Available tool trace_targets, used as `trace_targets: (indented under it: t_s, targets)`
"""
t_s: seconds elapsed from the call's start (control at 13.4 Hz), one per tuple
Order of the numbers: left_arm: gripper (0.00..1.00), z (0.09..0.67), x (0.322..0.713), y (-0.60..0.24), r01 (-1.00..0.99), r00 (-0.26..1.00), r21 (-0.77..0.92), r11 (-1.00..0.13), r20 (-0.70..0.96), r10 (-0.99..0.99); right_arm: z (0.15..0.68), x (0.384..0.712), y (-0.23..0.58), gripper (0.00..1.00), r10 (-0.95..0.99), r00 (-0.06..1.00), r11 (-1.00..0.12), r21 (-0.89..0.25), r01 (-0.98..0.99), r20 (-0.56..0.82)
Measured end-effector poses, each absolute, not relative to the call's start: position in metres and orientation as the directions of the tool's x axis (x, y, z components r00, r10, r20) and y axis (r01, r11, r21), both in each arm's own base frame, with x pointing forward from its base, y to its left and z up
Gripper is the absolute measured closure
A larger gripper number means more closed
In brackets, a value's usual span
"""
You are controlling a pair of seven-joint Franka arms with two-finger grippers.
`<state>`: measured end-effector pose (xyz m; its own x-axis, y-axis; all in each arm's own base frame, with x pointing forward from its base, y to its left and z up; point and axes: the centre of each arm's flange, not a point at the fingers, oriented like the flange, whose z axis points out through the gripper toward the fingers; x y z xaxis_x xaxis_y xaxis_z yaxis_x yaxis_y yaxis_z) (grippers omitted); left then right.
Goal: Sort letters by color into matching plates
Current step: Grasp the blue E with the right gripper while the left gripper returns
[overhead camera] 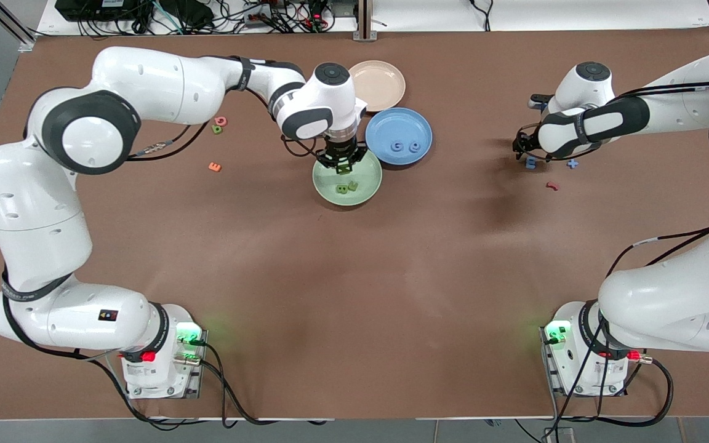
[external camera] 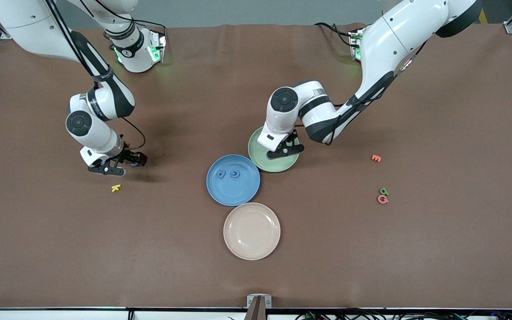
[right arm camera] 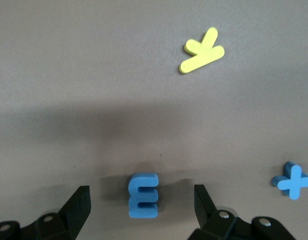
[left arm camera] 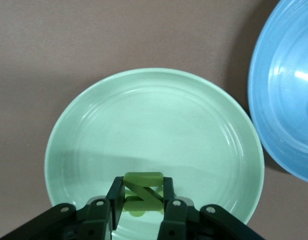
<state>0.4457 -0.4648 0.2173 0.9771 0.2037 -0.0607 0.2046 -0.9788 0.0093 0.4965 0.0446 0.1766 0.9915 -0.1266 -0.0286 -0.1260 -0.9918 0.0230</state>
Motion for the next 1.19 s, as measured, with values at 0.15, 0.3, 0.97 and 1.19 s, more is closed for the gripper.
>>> trace_targets:
  t_s: [0.15, 0.3, 0.97, 1.19]
  targets:
    - [0.65, 0.212, 0.450, -0.466, 0.208, 0.977, 0.001, -0.978, -0.051, 0.208, 0.172, 0.495, 0.045, 0.15, -0.117, 0.992, -0.993, 0.022, -0.116, -0.039]
    - [0.65, 0.208, 0.453, -0.466, 0.212, 0.976, -0.006, -0.977, -0.043, 0.212, 0.168, 0.493, 0.045, 0.22, -0.113, 0.992, -0.994, 0.020, -0.112, -0.048]
    - [0.07, 0.206, 0.463, -0.462, 0.222, 0.974, -0.007, -0.975, -0.038, 0.222, 0.173, 0.495, 0.045, 0.73, -0.109, 0.993, -0.994, 0.021, -0.109, -0.037]
    - [0.00, 0.210, 0.481, -0.443, 0.224, 0.974, -0.005, -0.975, -0.033, 0.224, 0.173, 0.495, 0.045, 0.73, -0.109, 0.993, -0.994, 0.021, -0.108, -0.037]
